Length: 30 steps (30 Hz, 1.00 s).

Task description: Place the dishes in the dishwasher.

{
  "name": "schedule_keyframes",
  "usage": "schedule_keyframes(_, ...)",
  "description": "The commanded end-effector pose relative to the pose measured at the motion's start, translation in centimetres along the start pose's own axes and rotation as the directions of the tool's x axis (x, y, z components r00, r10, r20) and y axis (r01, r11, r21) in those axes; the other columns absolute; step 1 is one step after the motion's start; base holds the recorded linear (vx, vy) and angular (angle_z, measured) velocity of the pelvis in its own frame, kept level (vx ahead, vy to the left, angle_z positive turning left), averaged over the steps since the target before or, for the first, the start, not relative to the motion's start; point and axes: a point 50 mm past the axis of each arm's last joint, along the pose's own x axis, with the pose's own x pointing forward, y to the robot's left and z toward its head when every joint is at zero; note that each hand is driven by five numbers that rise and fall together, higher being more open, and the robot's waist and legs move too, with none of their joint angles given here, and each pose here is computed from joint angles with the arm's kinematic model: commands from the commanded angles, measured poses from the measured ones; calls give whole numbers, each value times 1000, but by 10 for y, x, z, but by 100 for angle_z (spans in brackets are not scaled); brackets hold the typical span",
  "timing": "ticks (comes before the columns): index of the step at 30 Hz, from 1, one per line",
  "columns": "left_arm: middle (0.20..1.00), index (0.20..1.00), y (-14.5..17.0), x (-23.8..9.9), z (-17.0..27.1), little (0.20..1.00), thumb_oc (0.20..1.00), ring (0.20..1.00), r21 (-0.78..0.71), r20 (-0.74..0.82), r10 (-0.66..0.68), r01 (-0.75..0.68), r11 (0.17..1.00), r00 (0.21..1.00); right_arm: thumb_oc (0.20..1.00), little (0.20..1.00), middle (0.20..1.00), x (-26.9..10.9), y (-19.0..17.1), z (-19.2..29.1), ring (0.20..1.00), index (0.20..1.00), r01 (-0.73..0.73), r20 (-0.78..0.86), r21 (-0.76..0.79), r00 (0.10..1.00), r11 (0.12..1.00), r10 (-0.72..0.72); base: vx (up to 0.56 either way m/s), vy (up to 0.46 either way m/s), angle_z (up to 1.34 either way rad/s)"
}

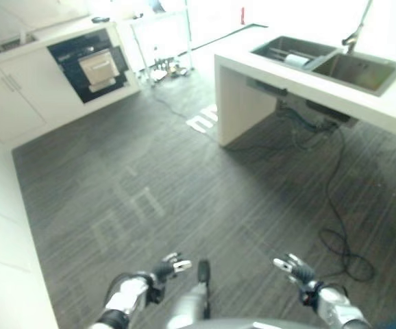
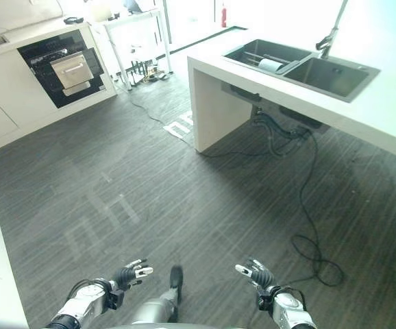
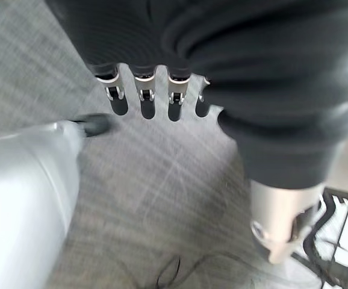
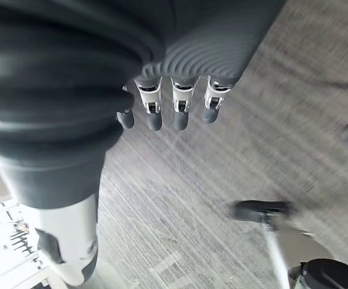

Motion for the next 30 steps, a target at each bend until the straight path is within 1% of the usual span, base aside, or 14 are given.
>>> schedule_keyframes(1,1000,1000,-6,3,17,1000,1000,1000,56,73,-43,39,998,996,1000,1000,1000,2,7,11,1000,1000,-32,76,-29,996,999,35,407,266,-75)
schedule_keyframes(3,1000,1000,-2,4,17,1000,1000,1000,58,65,-35,32,998,997,1000,1000,1000,2,9,7,1000,1000,-25,67,-24,997,999,27,403,287,-59)
schedule_keyframes(6,1000,1000,6,6,28,1000,1000,1000,101,60,-18,12,995,998,1000,1000,1000,1,17,-3,1000,1000,-45,46,-15,998,999,46,360,299,-71)
schedule_keyframes(9,1000,1000,9,6,38,1000,1000,1000,119,60,-12,4,993,998,1000,1000,1000,-3,15,-12,1000,1000,-34,43,7,999,999,33,273,284,-16)
schedule_keyframes(12,1000,1000,11,3,39,1000,1000,1000,88,78,-6,-1,996,997,1000,1000,1000,-2,22,-10,1000,1000,-66,44,-36,997,997,67,314,116,-48)
schedule_keyframes(16,1000,1000,9,2,31,1000,1000,1000,66,68,11,-16,998,998,1000,1000,1000,3,21,-4,1000,1000,-64,51,-7,997,998,64,359,-222,28)
schedule_keyframes(21,1000,1000,9,4,12,1000,1000,1000,13,15,53,-53,998,998,1000,1000,1000,2,11,-21,1000,1000,-23,-46,-7,999,1000,22,298,-328,-9)
schedule_keyframes(23,1000,1000,11,3,0,1000,1000,1000,-45,-8,73,-73,996,997,1000,1000,1000,-1,3,-27,1000,1000,-18,-80,-5,997,1000,18,297,-397,-22)
schedule_keyframes(26,1000,1000,10,4,-14,1000,1000,1000,-93,-36,93,-96,991,995,1000,1000,1000,-2,-4,-30,1000,1000,-14,-123,-21,992,1000,11,240,-366,-55)
schedule_keyframes(30,1000,1000,7,2,-32,1000,1000,1000,-110,-89,93,-102,989,992,1000,1000,1000,-4,-8,-36,1000,1000,10,-166,-22,986,1000,-14,204,-25,-39)
